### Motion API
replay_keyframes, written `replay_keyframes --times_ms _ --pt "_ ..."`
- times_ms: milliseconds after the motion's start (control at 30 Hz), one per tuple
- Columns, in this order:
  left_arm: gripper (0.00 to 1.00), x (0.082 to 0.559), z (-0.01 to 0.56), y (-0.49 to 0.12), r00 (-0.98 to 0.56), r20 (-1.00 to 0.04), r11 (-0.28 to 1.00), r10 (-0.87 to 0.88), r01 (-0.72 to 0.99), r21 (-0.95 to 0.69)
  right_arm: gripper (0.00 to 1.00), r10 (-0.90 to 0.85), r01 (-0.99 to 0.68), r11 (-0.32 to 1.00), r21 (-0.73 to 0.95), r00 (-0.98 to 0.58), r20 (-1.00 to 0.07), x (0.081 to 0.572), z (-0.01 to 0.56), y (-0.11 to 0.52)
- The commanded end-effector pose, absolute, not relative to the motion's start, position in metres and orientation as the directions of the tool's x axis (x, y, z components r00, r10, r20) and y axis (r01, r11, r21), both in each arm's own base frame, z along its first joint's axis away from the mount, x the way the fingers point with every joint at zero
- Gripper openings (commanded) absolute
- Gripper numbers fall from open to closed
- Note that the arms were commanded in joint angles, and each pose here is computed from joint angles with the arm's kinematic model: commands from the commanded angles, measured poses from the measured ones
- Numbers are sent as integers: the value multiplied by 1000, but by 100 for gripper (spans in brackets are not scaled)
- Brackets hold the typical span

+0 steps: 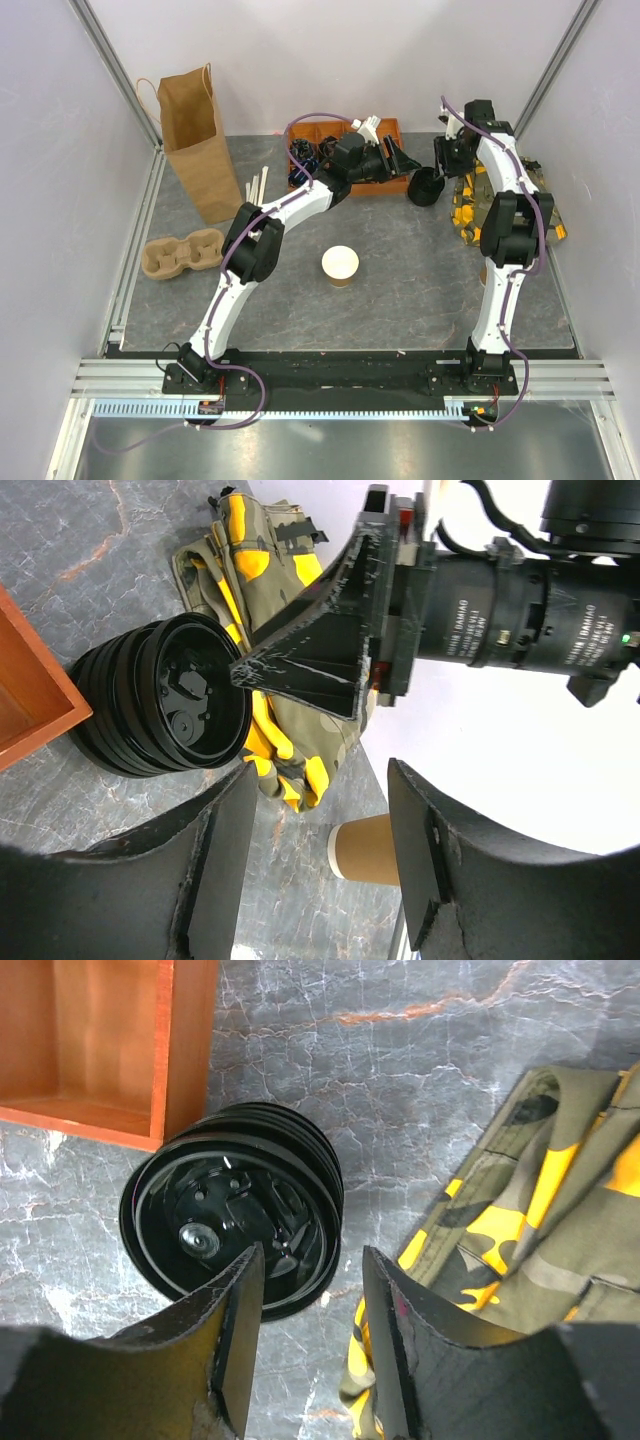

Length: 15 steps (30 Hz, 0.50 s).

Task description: Pack the takeout coffee

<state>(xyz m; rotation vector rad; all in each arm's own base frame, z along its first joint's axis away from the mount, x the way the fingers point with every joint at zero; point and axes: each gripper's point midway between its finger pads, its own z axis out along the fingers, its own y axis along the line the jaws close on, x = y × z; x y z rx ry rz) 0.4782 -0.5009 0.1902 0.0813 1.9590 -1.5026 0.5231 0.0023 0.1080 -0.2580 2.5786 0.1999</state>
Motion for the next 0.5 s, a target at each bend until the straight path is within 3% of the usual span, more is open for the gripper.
replay_keyframes --times_ms 0,367,467 --pt "63 476 240 -502 -724 -594 282 -351 523 -804 51 -110 -211 970 120 -824 -555 536 115 6" --pt "64 479 236 -504 -733 -578 274 -360 509 -816 42 -80 -187 972 146 -839 -538 538 103 1" --pt "64 479 232 -505 -738 -572 274 -358 503 -820 29 -72 -177 974 144 -838 -540 539 104 -4"
